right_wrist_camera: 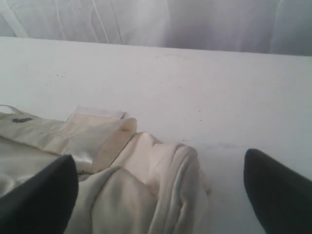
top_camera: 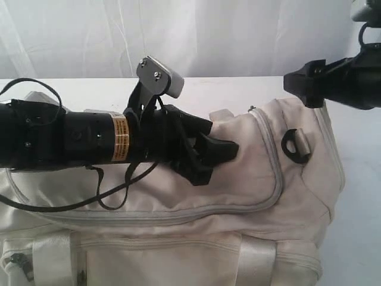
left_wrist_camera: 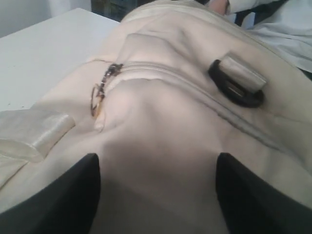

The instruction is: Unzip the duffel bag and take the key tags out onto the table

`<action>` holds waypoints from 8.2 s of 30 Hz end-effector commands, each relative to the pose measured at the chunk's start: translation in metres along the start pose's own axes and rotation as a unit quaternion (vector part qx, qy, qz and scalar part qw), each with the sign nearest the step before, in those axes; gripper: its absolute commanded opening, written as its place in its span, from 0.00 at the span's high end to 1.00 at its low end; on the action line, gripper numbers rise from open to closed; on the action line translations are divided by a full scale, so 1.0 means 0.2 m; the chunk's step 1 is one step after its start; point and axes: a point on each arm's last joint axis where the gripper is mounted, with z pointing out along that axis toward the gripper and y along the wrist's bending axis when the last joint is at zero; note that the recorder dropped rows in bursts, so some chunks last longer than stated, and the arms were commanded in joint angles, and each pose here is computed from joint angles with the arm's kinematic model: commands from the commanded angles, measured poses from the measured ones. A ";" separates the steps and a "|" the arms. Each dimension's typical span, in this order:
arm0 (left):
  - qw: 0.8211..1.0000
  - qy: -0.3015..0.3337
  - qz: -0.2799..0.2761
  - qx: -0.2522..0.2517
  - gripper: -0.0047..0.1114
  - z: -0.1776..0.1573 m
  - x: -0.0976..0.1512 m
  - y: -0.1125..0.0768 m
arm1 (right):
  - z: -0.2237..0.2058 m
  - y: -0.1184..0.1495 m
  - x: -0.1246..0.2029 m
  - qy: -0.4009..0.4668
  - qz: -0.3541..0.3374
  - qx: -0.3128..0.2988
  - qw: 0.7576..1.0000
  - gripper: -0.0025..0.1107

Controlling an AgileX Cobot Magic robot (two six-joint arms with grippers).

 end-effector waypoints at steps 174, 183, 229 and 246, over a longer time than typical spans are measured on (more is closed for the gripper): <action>0.966 0.162 0.198 -0.045 0.96 0.44 0.20 0.01 | 0.21 0.03 0.35 0.232 0.112 -0.082 0.963 0.98; 0.968 0.140 0.201 -0.052 0.96 0.39 0.11 -0.01 | 0.21 0.03 0.35 0.225 0.111 -0.074 0.965 0.98; 0.984 0.089 0.108 0.106 0.96 0.22 -0.13 -0.38 | 0.20 0.06 0.11 0.163 0.111 -0.106 0.975 0.66; 0.988 0.091 0.122 -0.002 0.96 0.23 -0.14 -0.29 | 0.04 0.13 0.03 0.167 0.091 -0.142 0.971 0.60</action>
